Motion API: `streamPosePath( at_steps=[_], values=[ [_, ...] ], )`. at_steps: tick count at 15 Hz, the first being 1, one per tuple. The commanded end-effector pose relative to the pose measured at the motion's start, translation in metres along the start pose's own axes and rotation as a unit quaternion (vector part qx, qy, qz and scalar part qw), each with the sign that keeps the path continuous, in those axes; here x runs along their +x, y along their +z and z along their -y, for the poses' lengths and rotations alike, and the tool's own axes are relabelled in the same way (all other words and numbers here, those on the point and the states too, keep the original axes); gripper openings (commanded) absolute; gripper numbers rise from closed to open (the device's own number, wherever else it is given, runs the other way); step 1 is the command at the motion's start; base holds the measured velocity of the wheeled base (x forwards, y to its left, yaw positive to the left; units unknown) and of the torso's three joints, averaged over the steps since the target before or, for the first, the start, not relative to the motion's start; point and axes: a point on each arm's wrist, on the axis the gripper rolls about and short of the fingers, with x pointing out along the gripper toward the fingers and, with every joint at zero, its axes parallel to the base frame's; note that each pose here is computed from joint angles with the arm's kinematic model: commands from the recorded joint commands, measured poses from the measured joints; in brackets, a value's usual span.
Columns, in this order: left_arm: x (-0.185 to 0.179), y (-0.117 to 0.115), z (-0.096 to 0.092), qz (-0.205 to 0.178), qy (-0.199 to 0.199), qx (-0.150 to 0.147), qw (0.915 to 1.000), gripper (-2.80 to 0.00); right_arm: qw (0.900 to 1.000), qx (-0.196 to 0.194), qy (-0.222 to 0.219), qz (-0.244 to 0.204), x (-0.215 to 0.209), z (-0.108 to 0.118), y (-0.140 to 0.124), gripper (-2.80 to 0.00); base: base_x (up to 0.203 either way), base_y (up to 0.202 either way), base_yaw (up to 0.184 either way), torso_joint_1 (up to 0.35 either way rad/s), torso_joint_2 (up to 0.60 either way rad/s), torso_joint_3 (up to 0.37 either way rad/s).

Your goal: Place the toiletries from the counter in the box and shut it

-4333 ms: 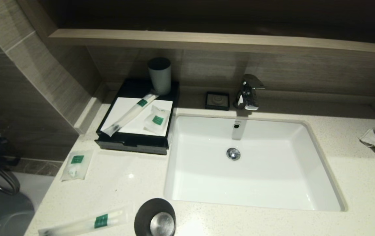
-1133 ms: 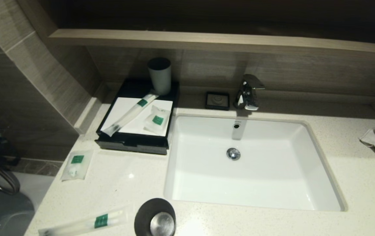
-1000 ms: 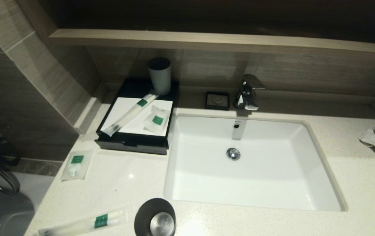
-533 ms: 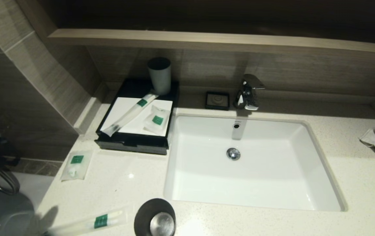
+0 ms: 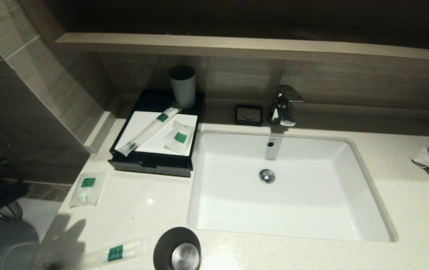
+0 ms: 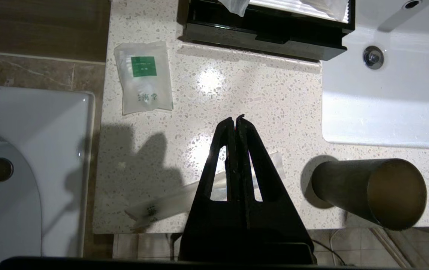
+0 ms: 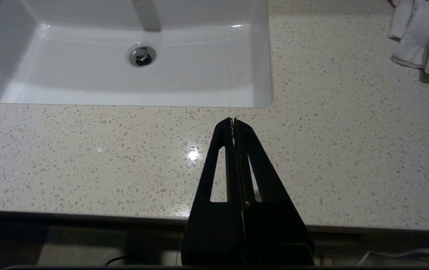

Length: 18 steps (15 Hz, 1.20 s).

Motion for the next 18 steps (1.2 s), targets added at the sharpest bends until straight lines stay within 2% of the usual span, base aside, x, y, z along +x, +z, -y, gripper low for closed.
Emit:
streamPosePath(
  at_steps=[1, 5, 9, 13, 16, 18],
  values=[
    [0.019, -0.003, -0.002, -0.035, -0.009, -0.003, 0.9993, -2.8, 1.0, 0.0, 0.0, 0.0, 0.0, 0.0, 0.0, -2.8, 0.0, 0.0, 0.0, 0.0, 0.0, 0.0],
    [0.04, -0.005, -0.002, -0.071, -0.019, -0.002, 0.9973, -2.8, 1.0, 0.0, 0.0, 0.0, 0.0, 0.0, 0.0, -2.8, 0.0, 0.0, 0.0, 0.0, 0.0, 0.0],
    [0.07, 0.005, -0.003, -0.072, -0.024, 0.003, 0.9972, -2.8, 1.0, 0.0, 0.0, 0.0, 0.0, 0.0, 0.0, -2.8, 0.0, 0.0, 0.0, 0.0, 0.0, 0.0],
    [0.089, 0.012, 0.015, -0.079, -0.041, 0.031, 0.9955, -2.8, 1.0, 0.0, 0.0, -0.001, 0.0, 0.0, 0.0, -2.8, 0.0, 0.0, 0.0, 0.0, 0.0, 0.0],
    [0.105, 0.004, 0.035, -0.104, -0.021, 0.066, 0.9922, -2.8, 1.0, 0.0, 0.0, 0.0, 0.0, 0.0, 0.0, -2.8, 0.0, 0.0, 0.0, 0.0, 0.0, 0.0],
    [0.113, 0.0, 0.037, -0.118, -0.017, 0.067, 0.9905, -2.8, 1.0, 0.0, 0.0, 0.0, 0.0, 0.0, 0.0, -2.8, 0.0, 0.0, 0.0, 0.0, 0.0, 0.0]
  ],
)
